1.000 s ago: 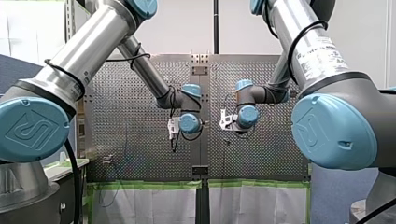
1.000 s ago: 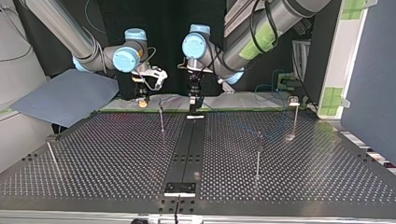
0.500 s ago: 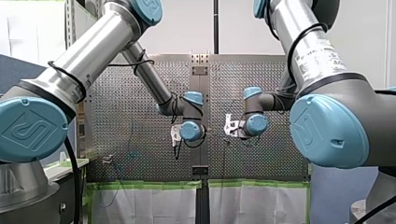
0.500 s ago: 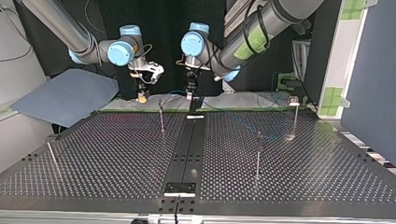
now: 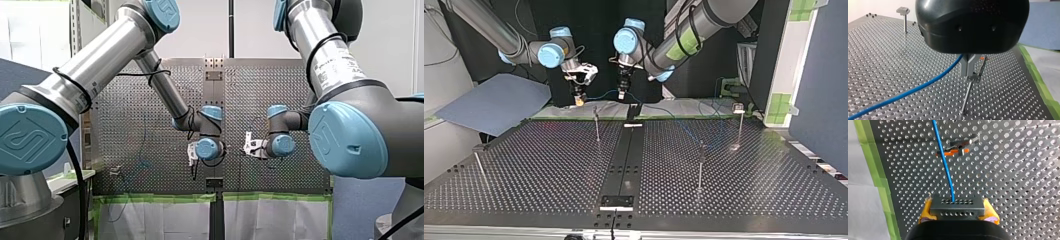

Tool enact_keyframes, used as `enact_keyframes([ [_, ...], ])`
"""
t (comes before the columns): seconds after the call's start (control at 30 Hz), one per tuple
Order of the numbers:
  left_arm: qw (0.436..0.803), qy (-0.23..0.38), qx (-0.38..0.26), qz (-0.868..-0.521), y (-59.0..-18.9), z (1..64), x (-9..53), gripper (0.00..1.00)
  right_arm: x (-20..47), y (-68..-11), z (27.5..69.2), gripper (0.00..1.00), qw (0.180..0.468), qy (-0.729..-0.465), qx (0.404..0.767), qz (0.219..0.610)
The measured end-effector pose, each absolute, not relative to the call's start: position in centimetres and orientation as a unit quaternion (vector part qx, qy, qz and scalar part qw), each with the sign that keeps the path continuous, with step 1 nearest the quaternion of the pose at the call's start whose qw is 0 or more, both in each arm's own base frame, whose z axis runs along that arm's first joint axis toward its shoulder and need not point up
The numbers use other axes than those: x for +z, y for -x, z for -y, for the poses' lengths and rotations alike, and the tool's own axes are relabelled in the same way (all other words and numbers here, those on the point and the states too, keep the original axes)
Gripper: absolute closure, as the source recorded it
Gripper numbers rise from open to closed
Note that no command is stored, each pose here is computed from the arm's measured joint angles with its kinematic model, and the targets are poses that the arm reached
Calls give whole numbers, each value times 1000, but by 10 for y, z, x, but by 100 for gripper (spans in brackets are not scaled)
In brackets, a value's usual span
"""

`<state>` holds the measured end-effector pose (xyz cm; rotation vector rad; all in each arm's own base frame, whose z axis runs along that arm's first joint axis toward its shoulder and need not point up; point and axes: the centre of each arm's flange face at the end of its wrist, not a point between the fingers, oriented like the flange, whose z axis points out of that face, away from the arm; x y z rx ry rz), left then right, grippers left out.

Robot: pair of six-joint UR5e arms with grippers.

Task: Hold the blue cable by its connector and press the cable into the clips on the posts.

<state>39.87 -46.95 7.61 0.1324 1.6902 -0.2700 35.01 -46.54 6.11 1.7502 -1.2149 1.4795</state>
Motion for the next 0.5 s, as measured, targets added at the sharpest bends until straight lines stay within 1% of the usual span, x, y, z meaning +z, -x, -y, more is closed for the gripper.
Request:
enact_keyframes([
  [0.33, 649, -53, -122, -749, -399, 472, 69, 100, 62, -340, 479, 100, 263, -638, 583, 428],
  [0.5, 639, -57, -112, -759, -403, 479, 53, 100, 61, -335, 482, 100, 255, -641, 590, 419],
])
